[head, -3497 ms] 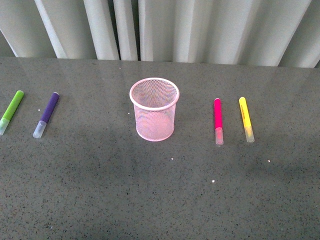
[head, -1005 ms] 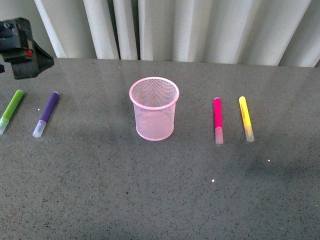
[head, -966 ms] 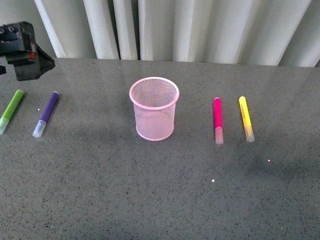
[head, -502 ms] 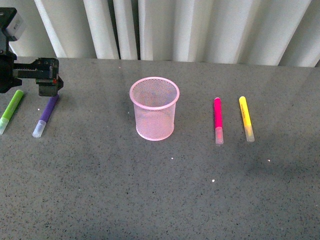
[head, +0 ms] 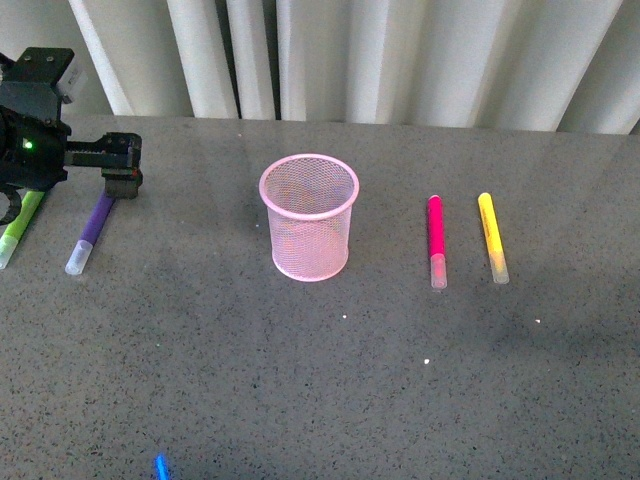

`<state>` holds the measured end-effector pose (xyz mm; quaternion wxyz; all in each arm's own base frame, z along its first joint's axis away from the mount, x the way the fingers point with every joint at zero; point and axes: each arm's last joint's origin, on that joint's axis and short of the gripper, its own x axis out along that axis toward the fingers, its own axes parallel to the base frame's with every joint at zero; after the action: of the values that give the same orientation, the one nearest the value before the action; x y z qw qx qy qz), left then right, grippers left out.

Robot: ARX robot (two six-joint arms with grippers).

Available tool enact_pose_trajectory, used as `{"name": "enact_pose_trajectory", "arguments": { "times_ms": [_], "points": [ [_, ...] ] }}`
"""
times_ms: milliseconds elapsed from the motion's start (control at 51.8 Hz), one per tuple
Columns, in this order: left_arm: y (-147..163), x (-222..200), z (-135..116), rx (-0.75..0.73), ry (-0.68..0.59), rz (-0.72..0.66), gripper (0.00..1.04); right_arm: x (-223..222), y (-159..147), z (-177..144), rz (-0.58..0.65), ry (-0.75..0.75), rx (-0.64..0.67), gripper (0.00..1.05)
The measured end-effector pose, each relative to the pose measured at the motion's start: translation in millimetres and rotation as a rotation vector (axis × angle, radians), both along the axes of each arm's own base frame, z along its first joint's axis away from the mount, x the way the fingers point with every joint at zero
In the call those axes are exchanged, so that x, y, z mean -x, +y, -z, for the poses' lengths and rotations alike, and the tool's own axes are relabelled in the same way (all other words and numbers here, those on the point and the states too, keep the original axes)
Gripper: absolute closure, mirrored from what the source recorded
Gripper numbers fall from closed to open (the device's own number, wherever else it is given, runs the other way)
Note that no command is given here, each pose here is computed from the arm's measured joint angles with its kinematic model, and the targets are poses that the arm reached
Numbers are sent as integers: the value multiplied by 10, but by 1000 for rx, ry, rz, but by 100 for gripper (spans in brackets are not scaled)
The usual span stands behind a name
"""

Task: Insert purple and pink pens into pink cup

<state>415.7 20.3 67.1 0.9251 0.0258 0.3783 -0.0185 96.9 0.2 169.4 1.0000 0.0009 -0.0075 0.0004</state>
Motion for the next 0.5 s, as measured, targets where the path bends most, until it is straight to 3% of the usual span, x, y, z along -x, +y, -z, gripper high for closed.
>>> {"name": "enact_pose_trajectory", "arguments": {
  "times_ms": [502],
  "points": [
    [70,-72,343,-9,70,-35,7,0,0,0,0,0,0,7]
  ]
}}
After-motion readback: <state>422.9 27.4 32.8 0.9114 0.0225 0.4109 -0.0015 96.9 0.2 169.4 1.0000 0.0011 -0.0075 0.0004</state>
